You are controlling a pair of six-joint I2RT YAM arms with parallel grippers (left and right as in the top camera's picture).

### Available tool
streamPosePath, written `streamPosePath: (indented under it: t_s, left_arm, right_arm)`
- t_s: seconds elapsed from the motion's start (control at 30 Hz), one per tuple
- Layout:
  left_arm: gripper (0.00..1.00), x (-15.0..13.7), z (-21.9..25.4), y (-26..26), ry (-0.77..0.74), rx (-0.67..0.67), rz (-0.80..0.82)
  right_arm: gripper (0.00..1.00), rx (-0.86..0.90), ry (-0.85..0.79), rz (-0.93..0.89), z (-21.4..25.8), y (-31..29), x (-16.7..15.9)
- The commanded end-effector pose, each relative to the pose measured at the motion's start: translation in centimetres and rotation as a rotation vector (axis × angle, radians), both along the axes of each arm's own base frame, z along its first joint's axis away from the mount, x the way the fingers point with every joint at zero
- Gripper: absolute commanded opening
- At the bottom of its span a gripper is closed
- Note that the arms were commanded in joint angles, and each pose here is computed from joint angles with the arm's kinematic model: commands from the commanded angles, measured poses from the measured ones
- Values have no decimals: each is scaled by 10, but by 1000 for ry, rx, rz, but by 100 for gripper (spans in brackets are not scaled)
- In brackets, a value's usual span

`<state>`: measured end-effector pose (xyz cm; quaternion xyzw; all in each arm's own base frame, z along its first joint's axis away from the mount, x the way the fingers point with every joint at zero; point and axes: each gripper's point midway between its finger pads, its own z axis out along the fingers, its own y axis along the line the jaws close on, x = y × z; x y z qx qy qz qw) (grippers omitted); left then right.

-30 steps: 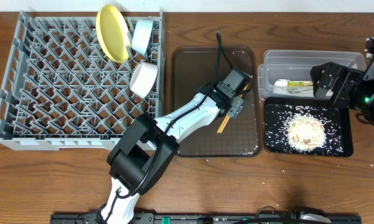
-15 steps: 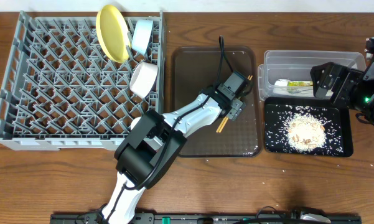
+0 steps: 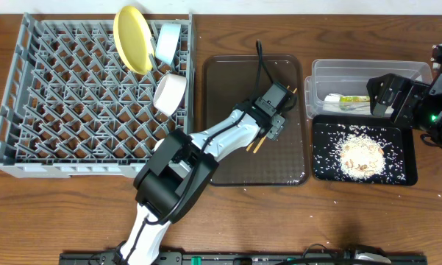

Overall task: Sort waste into correct bins and load items into the dishwasher
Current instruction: 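Lower and align the left gripper over one chopstick, then close the left gripper on one chopstick and lift it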

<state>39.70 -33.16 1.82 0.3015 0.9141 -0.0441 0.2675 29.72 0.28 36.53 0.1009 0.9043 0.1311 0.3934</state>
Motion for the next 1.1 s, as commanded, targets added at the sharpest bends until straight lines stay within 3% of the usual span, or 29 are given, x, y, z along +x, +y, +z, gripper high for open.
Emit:
streamPosePath:
  t_s: [0.0,0.5,1.07]
  left_arm:
    - [73,11,34,-2,-65,-40,8]
    - [73,33,11,31,-38,-15,84]
    - [73,24,6,17,-2,-49,-4]
  right_arm:
    - [99,-12,-4,-6,1,-3,0]
    - [99,-12,-4,-6,1,-3,0]
    - [99,-12,-4,-6,1,-3,0]
